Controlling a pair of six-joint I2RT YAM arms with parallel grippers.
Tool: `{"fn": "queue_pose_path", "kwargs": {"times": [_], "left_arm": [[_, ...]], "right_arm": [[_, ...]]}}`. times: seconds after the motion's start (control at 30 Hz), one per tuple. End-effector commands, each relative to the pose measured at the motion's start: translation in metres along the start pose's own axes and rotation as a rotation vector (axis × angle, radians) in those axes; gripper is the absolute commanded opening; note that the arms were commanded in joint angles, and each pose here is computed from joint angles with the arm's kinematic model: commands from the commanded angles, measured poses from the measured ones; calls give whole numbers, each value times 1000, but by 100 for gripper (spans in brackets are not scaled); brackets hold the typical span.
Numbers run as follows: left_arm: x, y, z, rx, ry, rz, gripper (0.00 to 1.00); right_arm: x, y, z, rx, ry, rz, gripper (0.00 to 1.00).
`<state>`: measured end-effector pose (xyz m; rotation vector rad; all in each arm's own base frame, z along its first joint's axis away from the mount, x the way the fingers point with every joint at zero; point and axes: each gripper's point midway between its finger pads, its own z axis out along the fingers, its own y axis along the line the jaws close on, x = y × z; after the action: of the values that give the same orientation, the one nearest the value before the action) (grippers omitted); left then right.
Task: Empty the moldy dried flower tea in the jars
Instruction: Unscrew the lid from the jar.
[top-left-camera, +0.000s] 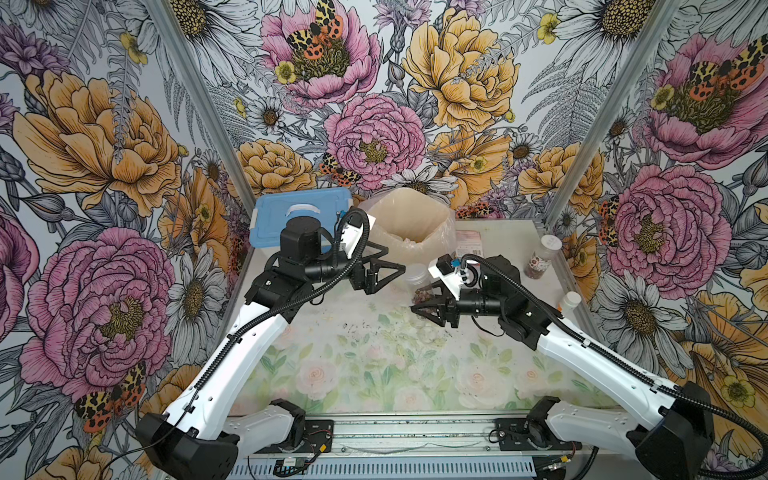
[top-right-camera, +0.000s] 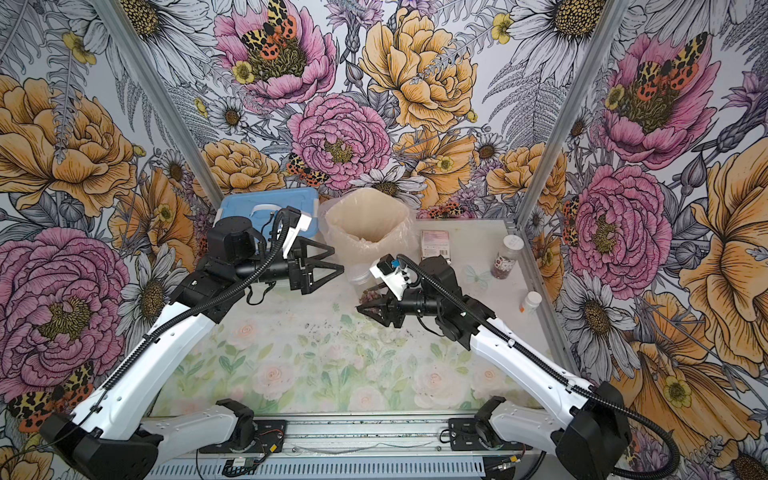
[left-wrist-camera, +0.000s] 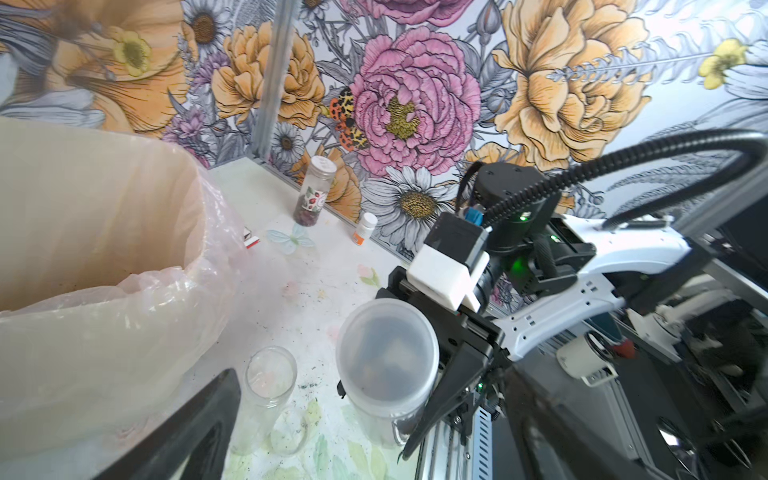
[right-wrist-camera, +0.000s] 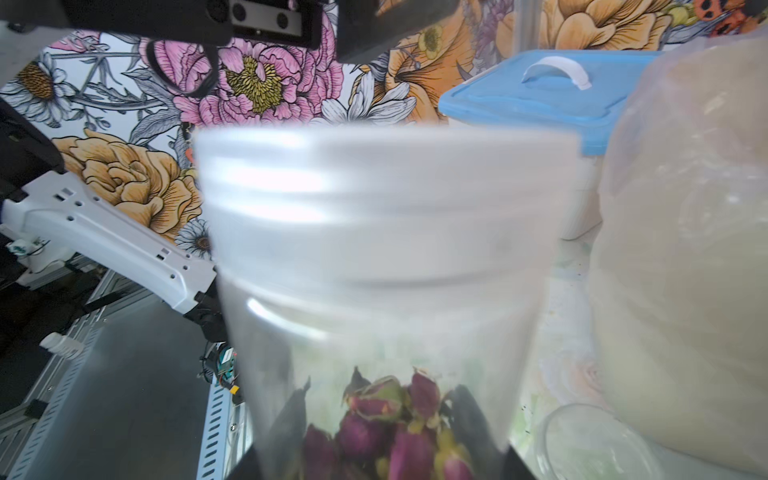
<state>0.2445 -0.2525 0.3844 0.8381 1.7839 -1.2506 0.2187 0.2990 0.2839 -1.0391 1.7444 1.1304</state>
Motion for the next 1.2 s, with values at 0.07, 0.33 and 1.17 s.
{"fn": "queue_pose_path", "kwargs": {"times": [0.07,0.33,1.17], "left_arm": [[8,-21,5,212,53,44,99],[15,-7,19,216,90,25,99],[28,9,38,64,149,35,64]], "right_arm": [[-16,19,-1,-97,-32,-25,0],[-15,19,1,-111,-25,-21,0],[-11,12,6,-92,-11,-7,0]]}}
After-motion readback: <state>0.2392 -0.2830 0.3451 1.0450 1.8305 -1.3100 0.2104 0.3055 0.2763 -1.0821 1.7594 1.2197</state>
